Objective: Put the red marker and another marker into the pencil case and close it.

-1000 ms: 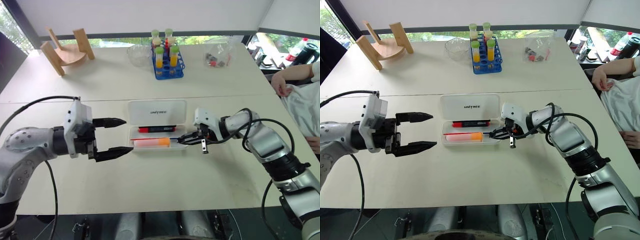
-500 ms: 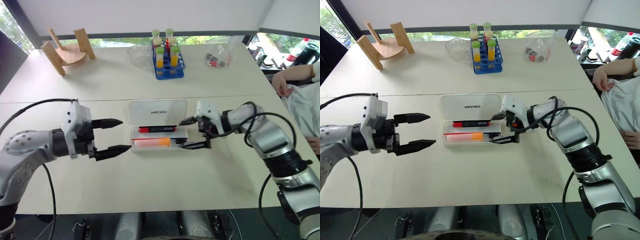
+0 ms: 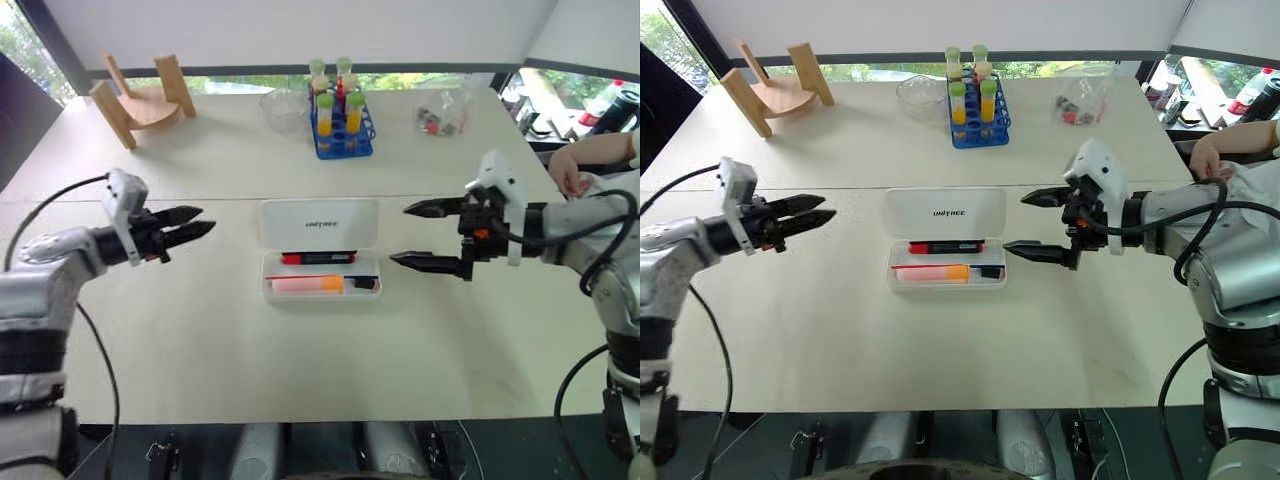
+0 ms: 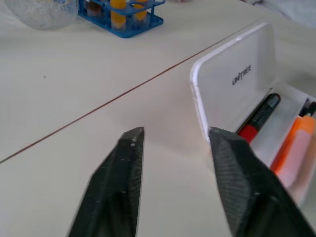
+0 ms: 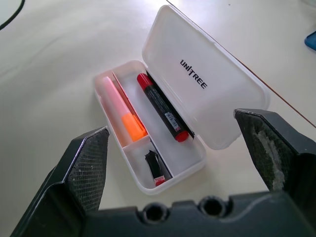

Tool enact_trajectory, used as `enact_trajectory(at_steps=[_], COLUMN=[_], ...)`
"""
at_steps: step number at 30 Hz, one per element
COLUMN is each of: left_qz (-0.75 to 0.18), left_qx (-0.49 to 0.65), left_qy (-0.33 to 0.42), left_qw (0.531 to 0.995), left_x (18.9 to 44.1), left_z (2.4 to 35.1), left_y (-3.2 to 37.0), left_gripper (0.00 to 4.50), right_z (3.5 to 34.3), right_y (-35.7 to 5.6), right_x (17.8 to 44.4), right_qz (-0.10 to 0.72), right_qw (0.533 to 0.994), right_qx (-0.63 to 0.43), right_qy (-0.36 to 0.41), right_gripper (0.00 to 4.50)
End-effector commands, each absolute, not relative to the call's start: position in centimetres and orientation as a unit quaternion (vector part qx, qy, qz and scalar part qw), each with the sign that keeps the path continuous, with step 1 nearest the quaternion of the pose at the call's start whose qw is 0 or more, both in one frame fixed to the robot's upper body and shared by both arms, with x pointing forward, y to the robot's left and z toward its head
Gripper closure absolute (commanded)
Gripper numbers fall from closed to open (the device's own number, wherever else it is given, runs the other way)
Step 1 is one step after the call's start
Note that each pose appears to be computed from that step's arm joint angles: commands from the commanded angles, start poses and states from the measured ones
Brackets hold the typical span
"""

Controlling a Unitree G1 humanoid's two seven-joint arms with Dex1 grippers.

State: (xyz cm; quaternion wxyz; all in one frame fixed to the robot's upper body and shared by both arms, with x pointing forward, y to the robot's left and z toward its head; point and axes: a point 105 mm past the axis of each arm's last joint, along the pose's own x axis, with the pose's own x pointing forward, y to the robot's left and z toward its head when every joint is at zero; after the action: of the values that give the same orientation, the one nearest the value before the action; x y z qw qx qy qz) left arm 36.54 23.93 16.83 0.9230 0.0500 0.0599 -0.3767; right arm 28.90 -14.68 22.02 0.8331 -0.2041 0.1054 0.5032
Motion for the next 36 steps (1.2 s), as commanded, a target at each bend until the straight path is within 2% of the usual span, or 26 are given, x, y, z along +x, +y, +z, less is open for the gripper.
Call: enact_trajectory(at_steps=[1, 6, 11, 16, 19, 24, 30, 33, 36], left_qz=[-0.353, -0.386, -0.441, -0.550, -0.611, -0.668, -0.627, -0.602, -0.598], left_qx=[0.079, 0.054, 0.027, -0.021, -0.023, 0.021, 0.110, 0.183, 0.208], left_qy=[0.048, 0.047, 0.027, 0.010, 0.037, 0.112, 0.179, 0.222, 0.251], left_qw=[0.931, 0.920, 0.897, 0.835, 0.791, 0.736, 0.750, 0.745, 0.732], left_x=[39.1, 41.5, 42.1, 40.0, 37.6, 33.9, 33.8, 33.8, 33.4], left_z=[16.6, 15.7, 16.0, 17.2, 16.6, 13.5, 8.0, 5.3, 4.2], left_y=[23.8, 20.0, 16.1, 13.8, 13.8, 13.3, 11.6, 12.5, 13.7], left_gripper=[4.38, 4.45, 4.45, 4.45, 4.45, 4.45, 4.45, 4.45, 4.45], right_z=[23.5, 23.5, 22.2, 21.4, 21.3, 21.1, 21.1, 21.0, 20.9], right_y=[-14.8, -14.8, -15.1, -15.8, -16.2, -16.6, -16.6, -16.6, -16.6], right_x=[28.5, 27.5, 26.3, 26.0, 26.1, 25.9, 26.0, 26.1, 26.3], right_qz=[0.492, 0.500, 0.512, 0.501, 0.490, 0.483, 0.480, 0.476, 0.473], right_qw=[0.840, 0.836, 0.824, 0.827, 0.834, 0.837, 0.838, 0.840, 0.841], right_qx=[-0.216, -0.209, -0.213, -0.217, -0.216, -0.217, -0.219, -0.221, -0.221], right_qy=[0.078, 0.085, 0.117, 0.132, 0.135, 0.138, 0.138, 0.138, 0.138], right_gripper=[0.00, 0.00, 0.00, 0.00, 0.00, 0.00, 0.00, 0.00, 0.00])
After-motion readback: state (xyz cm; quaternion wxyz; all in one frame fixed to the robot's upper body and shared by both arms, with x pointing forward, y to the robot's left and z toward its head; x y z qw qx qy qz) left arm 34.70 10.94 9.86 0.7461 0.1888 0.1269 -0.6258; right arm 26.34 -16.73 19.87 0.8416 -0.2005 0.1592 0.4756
